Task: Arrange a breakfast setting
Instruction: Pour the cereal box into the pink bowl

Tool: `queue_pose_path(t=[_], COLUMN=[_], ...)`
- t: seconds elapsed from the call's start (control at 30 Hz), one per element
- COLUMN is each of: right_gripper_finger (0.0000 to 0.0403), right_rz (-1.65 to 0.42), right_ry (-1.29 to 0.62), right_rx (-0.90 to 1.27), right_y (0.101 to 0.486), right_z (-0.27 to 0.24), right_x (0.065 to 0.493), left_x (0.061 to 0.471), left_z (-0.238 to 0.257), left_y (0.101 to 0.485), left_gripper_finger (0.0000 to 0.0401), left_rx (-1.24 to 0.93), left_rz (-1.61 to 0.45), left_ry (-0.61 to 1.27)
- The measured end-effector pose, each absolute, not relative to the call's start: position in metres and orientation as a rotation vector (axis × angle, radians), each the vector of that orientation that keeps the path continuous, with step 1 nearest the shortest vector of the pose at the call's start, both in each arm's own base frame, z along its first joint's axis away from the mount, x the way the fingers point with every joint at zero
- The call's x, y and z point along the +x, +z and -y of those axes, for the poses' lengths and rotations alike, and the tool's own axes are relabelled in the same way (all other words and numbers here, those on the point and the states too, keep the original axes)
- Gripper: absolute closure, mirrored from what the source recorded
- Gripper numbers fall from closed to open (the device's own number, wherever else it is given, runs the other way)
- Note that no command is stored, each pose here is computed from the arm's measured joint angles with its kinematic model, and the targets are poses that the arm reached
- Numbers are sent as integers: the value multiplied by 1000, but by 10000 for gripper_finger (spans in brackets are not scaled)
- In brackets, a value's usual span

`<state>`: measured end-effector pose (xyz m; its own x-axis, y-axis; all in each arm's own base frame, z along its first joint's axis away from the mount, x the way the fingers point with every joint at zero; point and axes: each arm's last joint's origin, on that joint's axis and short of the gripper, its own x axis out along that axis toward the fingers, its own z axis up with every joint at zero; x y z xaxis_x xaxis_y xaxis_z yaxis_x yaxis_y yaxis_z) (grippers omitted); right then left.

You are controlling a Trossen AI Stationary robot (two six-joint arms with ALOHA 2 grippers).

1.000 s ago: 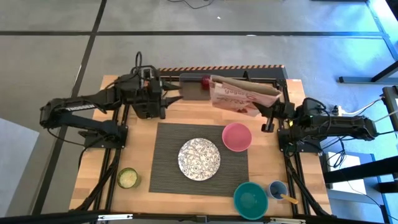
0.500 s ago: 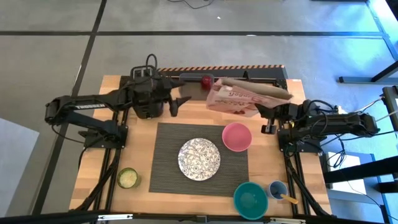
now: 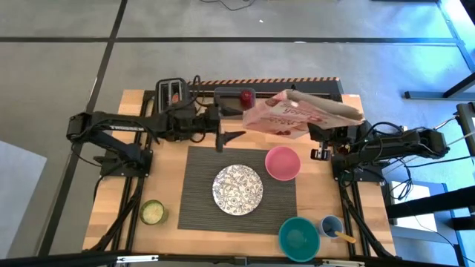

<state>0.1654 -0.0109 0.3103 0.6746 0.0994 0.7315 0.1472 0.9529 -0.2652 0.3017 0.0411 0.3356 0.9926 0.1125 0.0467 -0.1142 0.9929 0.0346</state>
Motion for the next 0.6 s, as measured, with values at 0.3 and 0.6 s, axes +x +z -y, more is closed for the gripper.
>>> queue_pose_path(t=[0.3,0.6], right_gripper_finger=[403,403], right_rz=[837,829], right_ry=[21,24], right_rx=[-294,-288], right_y=[310,314], right_z=[12,13], right_x=[187,206], left_x=[333,336], left_z=[-39,-29], left_y=[321,325], left_gripper_finger=[80,82], left_rx=[12,32], left_rz=[236,345], left_ry=[3,-10])
